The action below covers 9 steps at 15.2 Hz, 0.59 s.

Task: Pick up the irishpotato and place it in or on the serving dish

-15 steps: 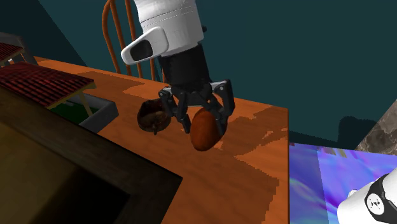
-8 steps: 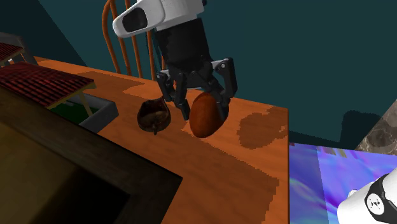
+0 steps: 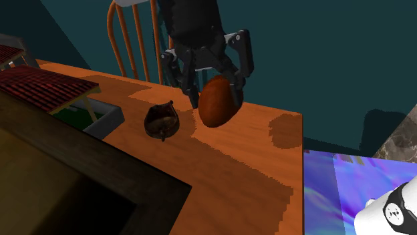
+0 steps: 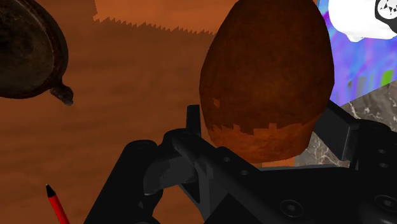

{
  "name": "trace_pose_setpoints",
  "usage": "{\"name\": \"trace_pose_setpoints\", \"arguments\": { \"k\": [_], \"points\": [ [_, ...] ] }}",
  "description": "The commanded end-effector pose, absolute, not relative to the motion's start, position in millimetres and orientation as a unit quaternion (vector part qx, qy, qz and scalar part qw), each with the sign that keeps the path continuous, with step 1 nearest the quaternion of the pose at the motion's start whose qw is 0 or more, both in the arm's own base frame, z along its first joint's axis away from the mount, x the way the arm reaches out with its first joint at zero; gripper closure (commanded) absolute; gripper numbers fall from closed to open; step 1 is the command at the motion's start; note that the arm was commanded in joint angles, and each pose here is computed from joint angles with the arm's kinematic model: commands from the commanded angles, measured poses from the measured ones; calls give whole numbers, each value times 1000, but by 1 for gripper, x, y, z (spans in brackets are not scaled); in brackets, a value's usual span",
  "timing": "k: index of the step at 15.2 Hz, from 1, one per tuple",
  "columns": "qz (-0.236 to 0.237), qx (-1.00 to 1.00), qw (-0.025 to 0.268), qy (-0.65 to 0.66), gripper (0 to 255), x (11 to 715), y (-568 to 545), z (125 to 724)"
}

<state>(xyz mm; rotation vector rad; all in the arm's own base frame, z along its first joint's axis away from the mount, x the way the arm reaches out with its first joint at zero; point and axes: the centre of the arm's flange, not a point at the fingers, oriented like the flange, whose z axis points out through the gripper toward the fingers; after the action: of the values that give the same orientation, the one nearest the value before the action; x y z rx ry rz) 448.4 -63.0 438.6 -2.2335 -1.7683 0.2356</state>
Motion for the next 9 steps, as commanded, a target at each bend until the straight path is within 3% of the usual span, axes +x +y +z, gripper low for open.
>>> {"name": "trace_pose_setpoints", "arguments": {
  "k": [1, 9],
  "points": [
    [82, -774, 141, -612, 255, 448, -65, 444],
    [82, -774, 141, -612, 255, 543, -111, 448]
  ]
}}
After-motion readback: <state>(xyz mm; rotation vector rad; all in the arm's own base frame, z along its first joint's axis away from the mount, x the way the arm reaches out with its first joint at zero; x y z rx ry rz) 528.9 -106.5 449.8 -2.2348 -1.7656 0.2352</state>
